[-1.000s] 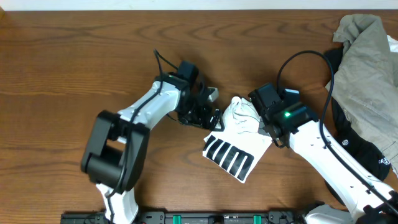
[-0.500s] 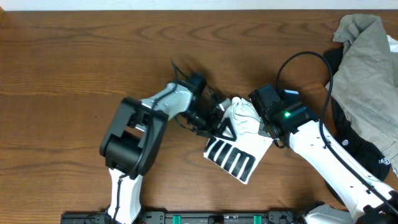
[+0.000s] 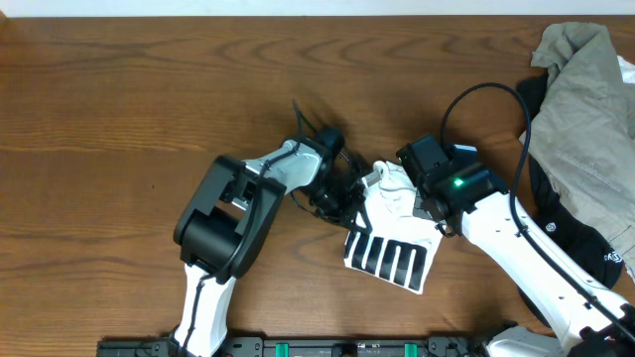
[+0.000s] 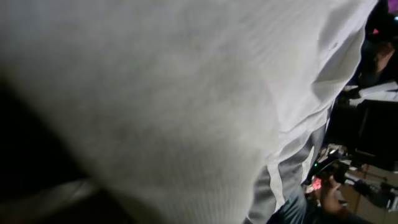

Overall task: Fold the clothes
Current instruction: 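Carry the bundle with the left gripper to the table's left side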

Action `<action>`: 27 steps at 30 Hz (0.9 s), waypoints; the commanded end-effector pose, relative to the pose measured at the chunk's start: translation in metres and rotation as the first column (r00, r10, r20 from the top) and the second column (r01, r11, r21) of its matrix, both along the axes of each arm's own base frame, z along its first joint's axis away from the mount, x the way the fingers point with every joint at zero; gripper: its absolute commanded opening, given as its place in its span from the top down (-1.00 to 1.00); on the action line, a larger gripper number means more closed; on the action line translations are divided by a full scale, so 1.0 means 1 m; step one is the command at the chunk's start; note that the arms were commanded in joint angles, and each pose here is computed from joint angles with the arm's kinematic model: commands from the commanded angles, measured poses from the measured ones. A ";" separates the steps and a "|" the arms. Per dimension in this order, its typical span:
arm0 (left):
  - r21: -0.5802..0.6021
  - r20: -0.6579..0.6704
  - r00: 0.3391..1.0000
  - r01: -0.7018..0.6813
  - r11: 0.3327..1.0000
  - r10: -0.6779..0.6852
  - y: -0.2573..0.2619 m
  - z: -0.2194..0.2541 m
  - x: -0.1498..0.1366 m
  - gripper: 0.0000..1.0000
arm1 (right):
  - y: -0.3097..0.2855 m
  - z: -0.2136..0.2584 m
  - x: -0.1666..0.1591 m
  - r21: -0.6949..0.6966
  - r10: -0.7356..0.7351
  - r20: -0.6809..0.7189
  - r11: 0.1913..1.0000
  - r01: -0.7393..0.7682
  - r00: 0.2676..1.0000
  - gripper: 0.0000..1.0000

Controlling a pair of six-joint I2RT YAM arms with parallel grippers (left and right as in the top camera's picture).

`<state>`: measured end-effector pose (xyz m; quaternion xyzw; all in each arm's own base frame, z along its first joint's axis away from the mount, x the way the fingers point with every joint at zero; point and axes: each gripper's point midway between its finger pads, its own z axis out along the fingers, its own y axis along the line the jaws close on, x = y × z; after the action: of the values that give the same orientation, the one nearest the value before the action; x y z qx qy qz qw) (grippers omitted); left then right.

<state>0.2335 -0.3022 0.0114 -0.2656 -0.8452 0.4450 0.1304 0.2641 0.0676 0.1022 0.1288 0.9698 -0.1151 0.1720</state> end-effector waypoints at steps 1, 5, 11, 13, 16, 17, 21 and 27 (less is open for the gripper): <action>0.023 -0.009 0.998 -0.064 0.998 0.064 0.017 -0.001 0.015 0.88 | -0.002 0.003 0.002 -0.008 0.001 0.007 1.000 -0.001 1.000 0.65; -0.003 0.035 0.981 -0.191 0.982 0.191 0.046 0.021 0.052 0.89 | -0.002 0.003 0.001 -0.010 0.001 0.005 1.000 -0.001 1.000 0.65; 0.072 0.152 0.873 -0.477 0.876 0.463 0.142 0.041 0.118 0.90 | -0.002 0.003 0.001 -0.010 0.001 0.004 1.000 -0.001 1.000 0.66; 0.143 0.191 0.817 -0.571 0.808 0.544 0.182 0.036 0.131 0.88 | -0.002 0.003 0.001 -0.010 0.001 0.004 1.000 -0.001 1.000 0.65; 0.232 0.224 0.732 -0.681 0.694 0.644 0.238 0.026 0.142 0.88 | -0.002 0.003 0.001 -0.011 0.001 0.003 1.000 -0.001 1.000 0.65; 0.260 0.244 0.703 -0.711 0.654 0.668 0.259 0.022 0.144 0.88 | -0.002 0.003 0.001 -0.011 0.001 0.002 1.000 -0.001 1.000 0.66; 0.355 0.313 0.604 -0.790 0.500 0.733 0.329 0.011 0.142 0.87 | -0.003 0.003 0.000 -0.014 0.001 -0.003 1.000 -0.001 1.000 0.65; 0.410 0.358 0.452 -0.862 0.297 0.817 0.408 0.005 0.129 0.87 | -0.004 0.002 -0.002 -0.018 0.001 -0.010 1.000 -0.001 1.000 0.65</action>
<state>0.3737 0.0697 0.0237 0.1989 -0.9497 0.2241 -0.0906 0.2604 0.0656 0.1016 0.1272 0.9706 -0.1205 0.1648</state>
